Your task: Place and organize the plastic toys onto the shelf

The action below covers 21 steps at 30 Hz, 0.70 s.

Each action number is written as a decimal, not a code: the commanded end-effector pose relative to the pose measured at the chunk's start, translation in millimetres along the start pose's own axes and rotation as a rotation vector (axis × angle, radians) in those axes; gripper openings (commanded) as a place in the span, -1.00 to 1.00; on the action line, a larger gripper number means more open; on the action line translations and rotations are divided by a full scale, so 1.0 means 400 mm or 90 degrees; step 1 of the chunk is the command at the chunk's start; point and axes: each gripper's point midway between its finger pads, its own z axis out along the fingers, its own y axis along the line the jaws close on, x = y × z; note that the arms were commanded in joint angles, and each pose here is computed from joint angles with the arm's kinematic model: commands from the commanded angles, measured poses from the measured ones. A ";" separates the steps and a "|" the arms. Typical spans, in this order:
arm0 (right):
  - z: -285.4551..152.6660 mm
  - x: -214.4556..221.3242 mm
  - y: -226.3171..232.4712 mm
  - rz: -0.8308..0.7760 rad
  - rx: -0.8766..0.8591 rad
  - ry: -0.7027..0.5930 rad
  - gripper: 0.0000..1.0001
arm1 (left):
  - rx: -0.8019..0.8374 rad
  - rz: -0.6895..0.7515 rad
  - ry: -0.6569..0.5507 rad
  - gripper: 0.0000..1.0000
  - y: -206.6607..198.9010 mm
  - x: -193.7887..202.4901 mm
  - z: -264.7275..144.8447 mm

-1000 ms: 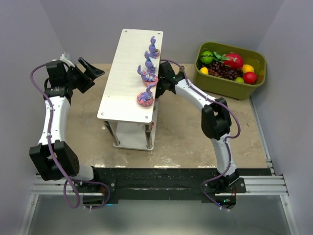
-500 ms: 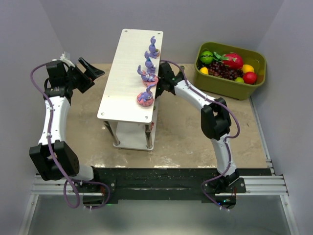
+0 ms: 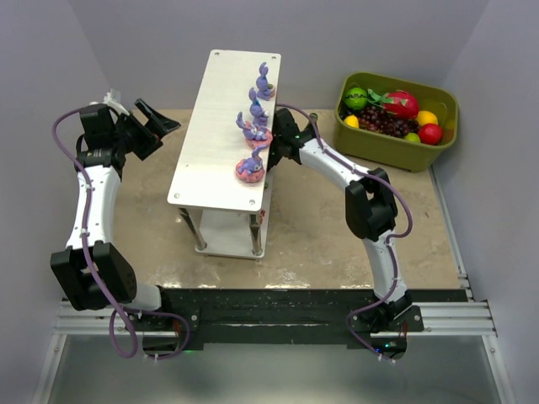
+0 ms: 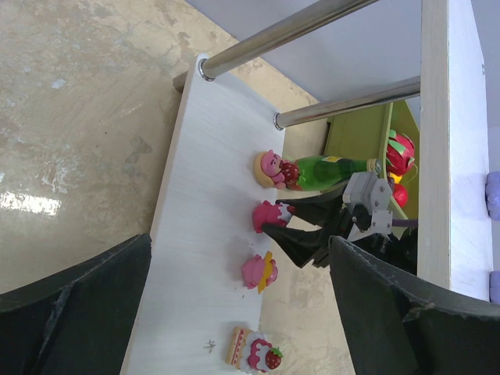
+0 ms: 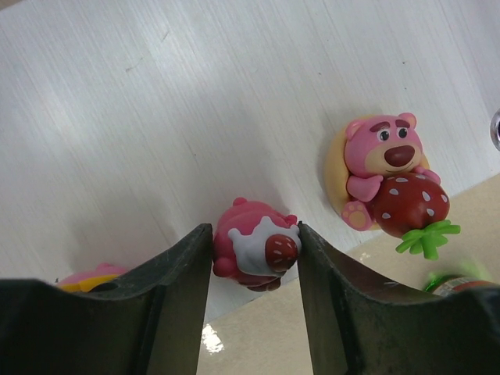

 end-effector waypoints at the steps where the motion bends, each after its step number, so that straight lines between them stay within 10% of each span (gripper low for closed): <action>1: -0.033 -0.040 0.001 -0.011 0.016 -0.017 0.03 | 0.017 0.029 -0.028 0.99 -0.035 -0.033 -0.025; 21: -0.091 -0.088 -0.008 -0.001 0.045 -0.071 0.27 | 0.014 0.028 -0.031 0.99 -0.034 -0.032 -0.030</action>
